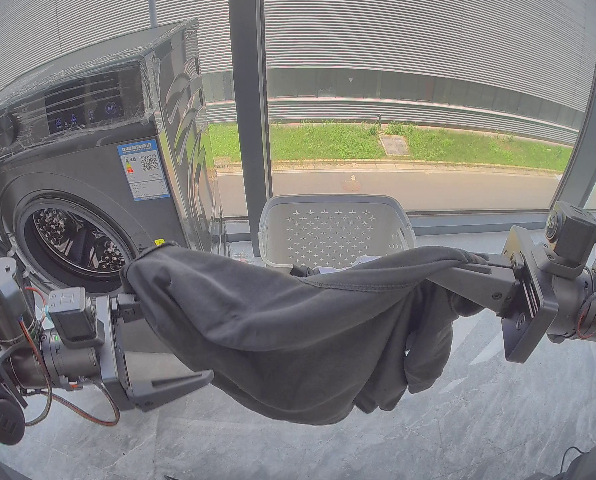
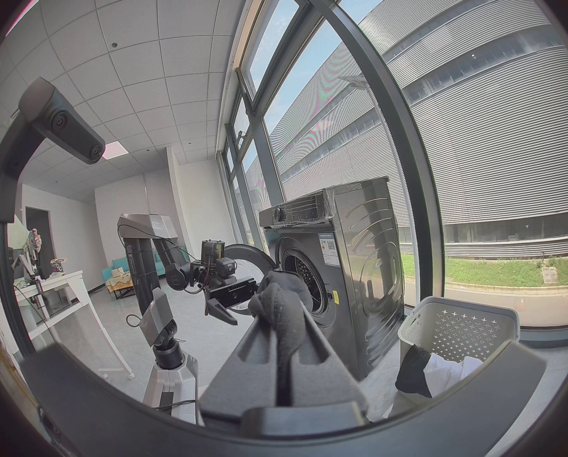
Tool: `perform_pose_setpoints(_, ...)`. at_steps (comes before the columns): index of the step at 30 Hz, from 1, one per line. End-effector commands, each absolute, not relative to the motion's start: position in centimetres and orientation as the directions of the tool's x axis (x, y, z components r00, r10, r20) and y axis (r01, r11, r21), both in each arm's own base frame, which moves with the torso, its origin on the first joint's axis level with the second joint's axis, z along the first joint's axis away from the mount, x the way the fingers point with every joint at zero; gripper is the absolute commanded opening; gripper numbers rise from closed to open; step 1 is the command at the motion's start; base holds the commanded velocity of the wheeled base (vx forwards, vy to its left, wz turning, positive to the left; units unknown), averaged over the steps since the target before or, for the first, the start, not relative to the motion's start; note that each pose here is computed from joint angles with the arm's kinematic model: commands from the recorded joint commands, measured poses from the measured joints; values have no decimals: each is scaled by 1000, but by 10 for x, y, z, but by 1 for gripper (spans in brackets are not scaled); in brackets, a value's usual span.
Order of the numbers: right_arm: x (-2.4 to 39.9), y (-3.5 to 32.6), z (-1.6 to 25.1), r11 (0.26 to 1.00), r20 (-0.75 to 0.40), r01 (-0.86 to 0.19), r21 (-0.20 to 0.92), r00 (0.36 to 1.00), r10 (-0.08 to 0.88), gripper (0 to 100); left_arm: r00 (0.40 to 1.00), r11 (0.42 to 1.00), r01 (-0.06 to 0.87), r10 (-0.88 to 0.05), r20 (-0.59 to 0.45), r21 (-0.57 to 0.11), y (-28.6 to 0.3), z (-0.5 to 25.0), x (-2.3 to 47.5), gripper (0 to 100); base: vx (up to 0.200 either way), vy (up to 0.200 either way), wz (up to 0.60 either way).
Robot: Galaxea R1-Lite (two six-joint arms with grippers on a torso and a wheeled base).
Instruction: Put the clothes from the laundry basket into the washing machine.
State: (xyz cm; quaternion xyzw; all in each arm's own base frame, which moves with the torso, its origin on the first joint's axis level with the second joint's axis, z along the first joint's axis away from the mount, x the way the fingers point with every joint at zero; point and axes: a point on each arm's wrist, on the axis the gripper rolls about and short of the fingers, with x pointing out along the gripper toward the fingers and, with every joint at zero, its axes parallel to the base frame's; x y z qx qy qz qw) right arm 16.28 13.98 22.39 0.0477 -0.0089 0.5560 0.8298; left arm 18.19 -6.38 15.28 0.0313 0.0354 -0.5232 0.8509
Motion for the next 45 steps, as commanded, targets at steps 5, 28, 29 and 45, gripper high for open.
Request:
perform_pose_setpoints(5, 159, 147, 222, 340, 58, -938, 75, 344, 937, 0, 403, 414, 909, -903, -146, -49, -62, 125, 157, 100, 0, 0, 0)
perform_pose_setpoints(28, 159, 147, 222, 344, 59, -936, 75, 348, 936, 0, 438, 501, 850, -843, -312, -162, -51, 88, 145, 100, 0, 0, 0)
perform_pose_setpoints(29, 159, 147, 222, 344, 59, -936, 75, 348, 936, 0, 446, 509, 849, -834, -324, -143, -50, 86, 148, 100, 0, 0, 0)
perform_pose_setpoints(45, 160, 147, 220, 348, 52, -934, 79, 353, 934, 0, 512, 575, 812, -784, -350, -98, -35, 79, 153, 100, 0, 0, 0)
